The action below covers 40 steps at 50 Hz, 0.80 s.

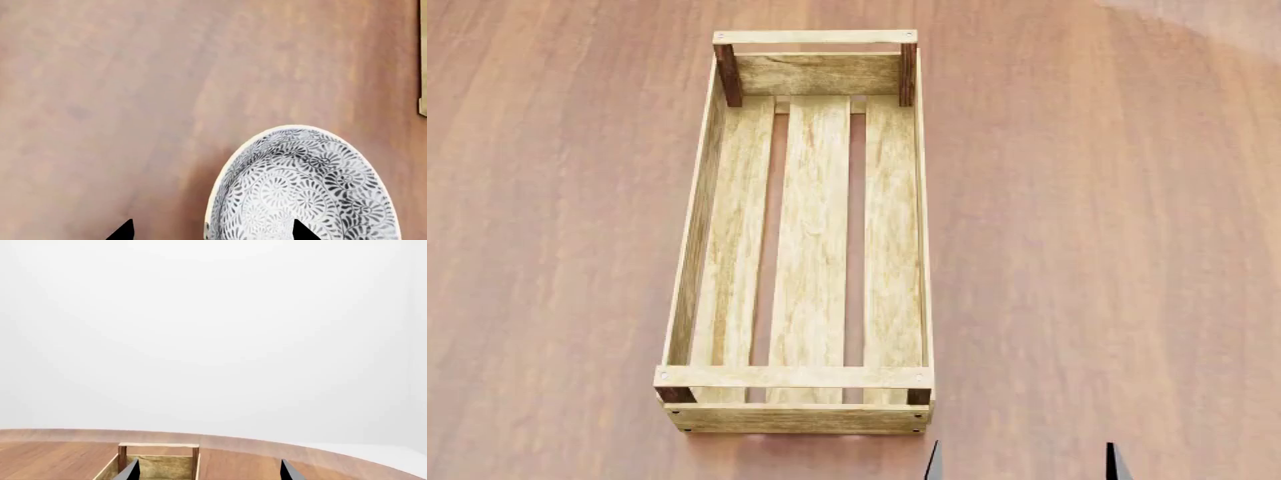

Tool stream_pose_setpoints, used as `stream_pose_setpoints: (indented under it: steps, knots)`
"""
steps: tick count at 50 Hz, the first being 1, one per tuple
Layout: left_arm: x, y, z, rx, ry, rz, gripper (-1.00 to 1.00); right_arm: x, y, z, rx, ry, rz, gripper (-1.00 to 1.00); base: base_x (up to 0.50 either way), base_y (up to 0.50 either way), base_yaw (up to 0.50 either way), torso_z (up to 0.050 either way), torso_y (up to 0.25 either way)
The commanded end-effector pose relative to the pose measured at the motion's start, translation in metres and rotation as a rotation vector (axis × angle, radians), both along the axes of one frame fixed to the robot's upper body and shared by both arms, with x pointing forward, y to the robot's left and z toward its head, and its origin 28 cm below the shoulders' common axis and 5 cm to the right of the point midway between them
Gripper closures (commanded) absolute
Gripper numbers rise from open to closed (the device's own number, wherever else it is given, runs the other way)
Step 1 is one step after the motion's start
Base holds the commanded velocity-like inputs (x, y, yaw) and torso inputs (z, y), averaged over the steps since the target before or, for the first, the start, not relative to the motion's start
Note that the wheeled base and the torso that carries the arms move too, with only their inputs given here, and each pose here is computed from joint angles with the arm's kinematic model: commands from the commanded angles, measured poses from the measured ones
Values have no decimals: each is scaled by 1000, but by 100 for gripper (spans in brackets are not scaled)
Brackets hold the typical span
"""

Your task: Stack the right bowl on the left bowl and place them in the tray.

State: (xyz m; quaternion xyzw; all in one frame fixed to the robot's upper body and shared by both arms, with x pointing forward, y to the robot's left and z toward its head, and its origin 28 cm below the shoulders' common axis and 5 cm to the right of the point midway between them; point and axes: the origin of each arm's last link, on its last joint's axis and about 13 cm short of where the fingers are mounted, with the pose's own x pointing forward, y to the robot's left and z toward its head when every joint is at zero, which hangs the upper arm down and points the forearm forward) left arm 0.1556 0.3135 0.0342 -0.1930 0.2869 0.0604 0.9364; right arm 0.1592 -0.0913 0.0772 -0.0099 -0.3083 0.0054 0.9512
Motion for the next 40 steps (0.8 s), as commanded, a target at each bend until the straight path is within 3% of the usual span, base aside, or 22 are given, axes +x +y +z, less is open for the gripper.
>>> stream_pose_setpoints:
  steps: [1,2,23,26,40]
  knots:
    - [2,-1,-2,-4,-39,2,-100,2,0,0,-18,-12,-4,-100,0,0,0,0,0]
    - [2,-1,-2,1,-39,2,100,2,0,0,-18,-12,-4,-100,0,0,0,0,0]
    - [1,0,5,65,-107,-15,100,3,1,-2,-25,1,-6,-100,0,0,0,0,0]
    - [2,2,18,120,-191,-19,100,3,1,-2,-24,1,-5,-100,0,0,0,0,0]
    - [-5,3,62,271,-397,-28,100,1,0,-2,-18,2,-5,-100,0,0,0,0,0]
